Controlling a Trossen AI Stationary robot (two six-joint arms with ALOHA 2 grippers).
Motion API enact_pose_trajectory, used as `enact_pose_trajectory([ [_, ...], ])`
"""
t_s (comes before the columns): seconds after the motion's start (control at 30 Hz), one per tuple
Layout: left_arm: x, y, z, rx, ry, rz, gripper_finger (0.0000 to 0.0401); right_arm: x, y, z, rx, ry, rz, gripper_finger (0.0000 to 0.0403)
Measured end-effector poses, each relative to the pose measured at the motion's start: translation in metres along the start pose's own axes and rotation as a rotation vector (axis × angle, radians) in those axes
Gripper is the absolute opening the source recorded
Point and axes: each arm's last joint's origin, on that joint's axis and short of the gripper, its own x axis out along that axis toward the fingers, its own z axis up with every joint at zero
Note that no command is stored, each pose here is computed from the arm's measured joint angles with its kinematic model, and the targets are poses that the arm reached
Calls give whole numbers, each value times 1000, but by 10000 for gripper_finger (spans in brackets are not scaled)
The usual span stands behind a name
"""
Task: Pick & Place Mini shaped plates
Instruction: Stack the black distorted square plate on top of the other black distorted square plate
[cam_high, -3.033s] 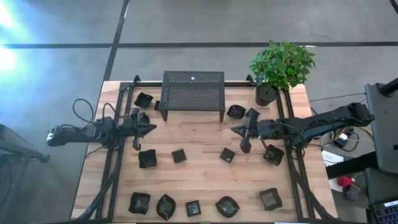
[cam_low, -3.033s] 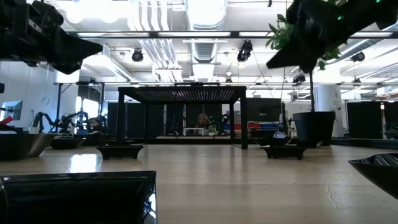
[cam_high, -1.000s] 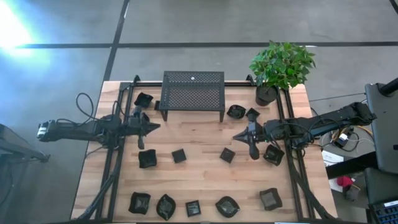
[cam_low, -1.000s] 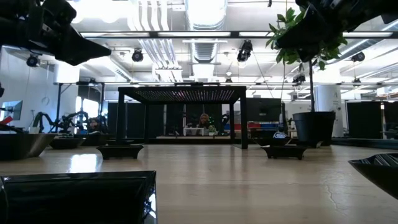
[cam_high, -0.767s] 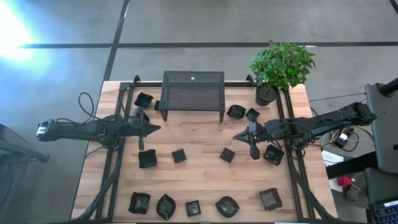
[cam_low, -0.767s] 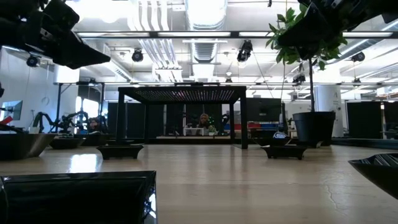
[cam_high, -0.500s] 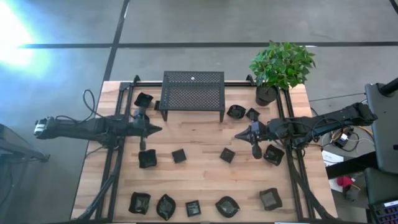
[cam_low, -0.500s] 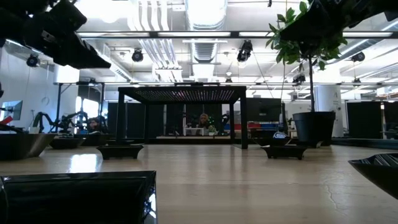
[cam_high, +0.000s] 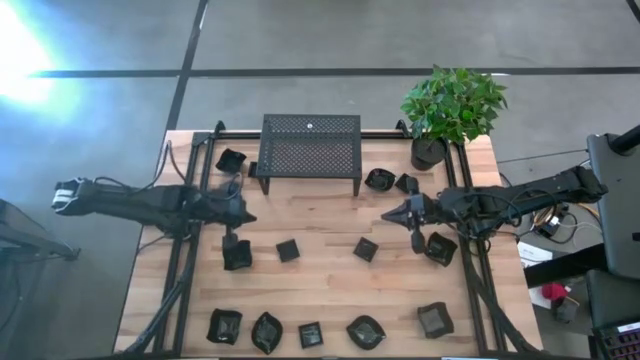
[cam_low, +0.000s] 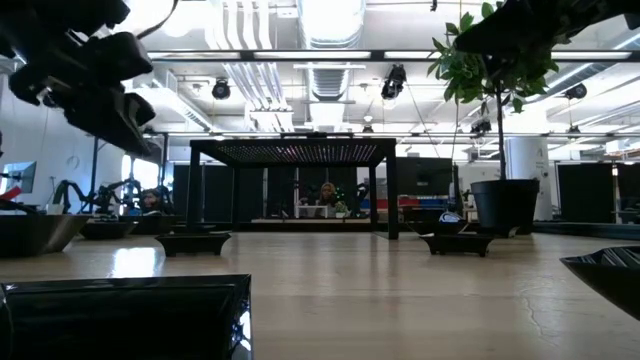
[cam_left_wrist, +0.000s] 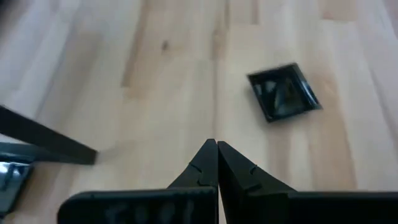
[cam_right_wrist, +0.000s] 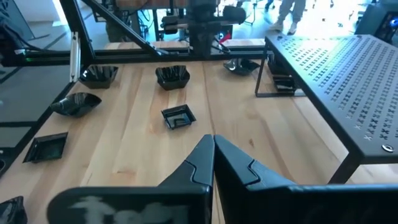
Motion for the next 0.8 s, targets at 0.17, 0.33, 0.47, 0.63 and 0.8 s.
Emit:
enact_pose_trajectory([
  [0.17,1,-8,3,35,5,-86,0,0,0,0,0,-2,0,8],
  [0.33,2,-11,3,45,12,-103,0,0,0,0,0,-2,1,8],
  [0.47,2,-11,3,40,18,-103,0,0,0,0,-11,-2,0,8],
  [0.63,4,-13,3,59,28,-147,0,0,0,0,-17,-1,0,8],
  [0.8,4,-21,9,86,49,-186,0,0,0,0,-17,-1,0,8],
])
